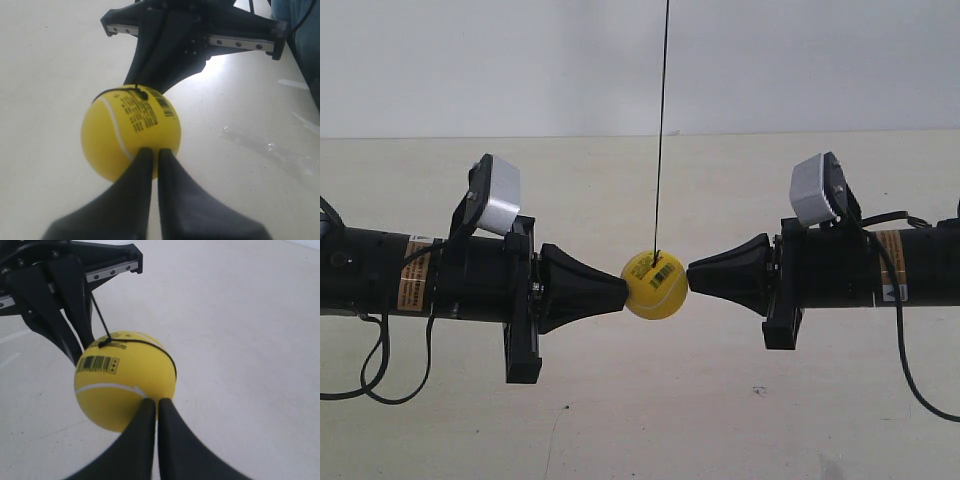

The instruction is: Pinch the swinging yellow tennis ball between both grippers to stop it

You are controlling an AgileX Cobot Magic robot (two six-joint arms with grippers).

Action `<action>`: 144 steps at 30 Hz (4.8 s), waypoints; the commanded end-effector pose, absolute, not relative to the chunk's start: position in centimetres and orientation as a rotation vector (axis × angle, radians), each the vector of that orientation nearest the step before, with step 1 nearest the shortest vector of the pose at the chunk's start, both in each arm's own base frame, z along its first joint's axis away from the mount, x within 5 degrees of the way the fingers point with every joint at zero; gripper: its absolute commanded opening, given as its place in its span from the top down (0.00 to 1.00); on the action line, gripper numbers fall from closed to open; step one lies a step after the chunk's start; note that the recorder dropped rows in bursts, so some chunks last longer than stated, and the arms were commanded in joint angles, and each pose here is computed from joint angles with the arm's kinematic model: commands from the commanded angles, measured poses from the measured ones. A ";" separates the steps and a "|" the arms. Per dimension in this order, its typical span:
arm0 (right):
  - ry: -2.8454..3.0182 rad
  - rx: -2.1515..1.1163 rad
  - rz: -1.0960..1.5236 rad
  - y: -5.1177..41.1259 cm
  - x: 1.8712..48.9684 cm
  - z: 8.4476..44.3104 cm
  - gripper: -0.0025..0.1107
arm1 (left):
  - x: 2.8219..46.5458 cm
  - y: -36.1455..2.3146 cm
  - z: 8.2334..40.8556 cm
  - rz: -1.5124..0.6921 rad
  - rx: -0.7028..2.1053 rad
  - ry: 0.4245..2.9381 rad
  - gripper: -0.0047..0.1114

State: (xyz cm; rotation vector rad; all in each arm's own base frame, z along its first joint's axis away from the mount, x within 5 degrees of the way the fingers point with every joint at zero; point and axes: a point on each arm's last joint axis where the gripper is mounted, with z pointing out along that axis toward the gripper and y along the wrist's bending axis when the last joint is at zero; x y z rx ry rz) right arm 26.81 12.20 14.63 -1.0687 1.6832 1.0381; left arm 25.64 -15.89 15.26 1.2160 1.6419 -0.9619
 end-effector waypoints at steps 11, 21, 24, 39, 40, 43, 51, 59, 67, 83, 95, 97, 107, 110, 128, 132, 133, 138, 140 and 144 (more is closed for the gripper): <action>1.684 -1.099 0.976 12.1 27.1 14.5 0.98 | 26.0 -15.9 14.9 -0.906 1.210 1.683 0.92; 1.712 -1.095 0.946 12.0 27.3 14.3 0.98 | 26.0 -15.9 15.0 -0.913 1.207 1.677 0.92; 1.716 -1.098 0.939 11.9 27.3 14.2 0.98 | 25.9 -15.9 15.0 -0.913 1.215 1.676 0.92; 1.672 -0.961 0.984 7.9 28.1 15.2 0.98 | 26.8 -14.0 15.0 -0.898 1.142 1.727 0.92; 1.675 -0.955 0.986 7.8 28.1 15.2 0.98 | 26.9 -13.8 15.0 -0.897 1.142 1.729 0.92; 1.685 -0.954 0.967 7.8 28.2 15.6 0.98 | 27.2 -12.7 16.0 -0.876 1.085 1.748 0.92; 1.672 -0.909 0.886 7.5 27.4 20.2 0.98 | 27.2 -10.4 21.4 -0.815 0.905 1.685 0.92; 1.616 -0.802 0.619 6.6 24.0 28.5 0.98 | 24.8 -8.3 29.1 -0.545 0.680 1.606 0.92; 1.294 -0.454 0.187 3.8 10.2 38.5 0.98 | 10.6 -2.2 37.8 -0.087 0.229 1.330 0.92; 1.072 -0.341 0.162 3.3 1.4 32.2 0.98 | 1.5 0.0 33.2 -0.136 0.018 1.124 0.92; 1.086 -0.312 0.305 3.7 1.2 32.2 0.98 | 2.1 -0.1 32.1 -0.134 0.019 1.161 0.92; 1.086 -0.312 0.305 3.7 1.2 32.2 0.98 | 2.1 -0.1 32.1 -0.134 0.019 1.161 0.92; 1.080 -0.334 0.337 3.8 1.1 32.2 0.98 | 2.1 -0.1 32.1 -0.134 0.019 1.161 0.92; 1.071 -0.371 0.393 3.8 0.8 32.2 0.98 | 2.1 -0.1 32.1 -0.134 0.019 1.161 0.92; 1.114 -0.320 0.237 2.6 1.7 31.6 0.98 | 2.1 -0.1 32.1 -0.134 0.019 1.161 0.92; 1.233 -0.127 0.156 1.0 3.3 29.3 0.98 | 2.1 -0.1 32.1 -0.134 0.019 1.161 0.92; 1.267 -0.061 0.146 0.5 3.7 28.5 0.98 | 2.1 -0.1 32.1 -0.134 0.019 1.161 0.92; 1.368 0.065 0.110 -0.4 4.7 25.5 0.98 | 2.1 -0.1 32.1 -0.134 0.019 1.161 0.92; 1.379 0.063 0.110 -0.3 4.8 25.1 0.98 | 2.1 -0.1 32.1 -0.134 0.019 1.161 0.92; 1.379 0.062 0.109 -0.3 4.8 25.1 0.98 | 2.1 -0.1 32.1 -0.134 0.019 1.161 0.92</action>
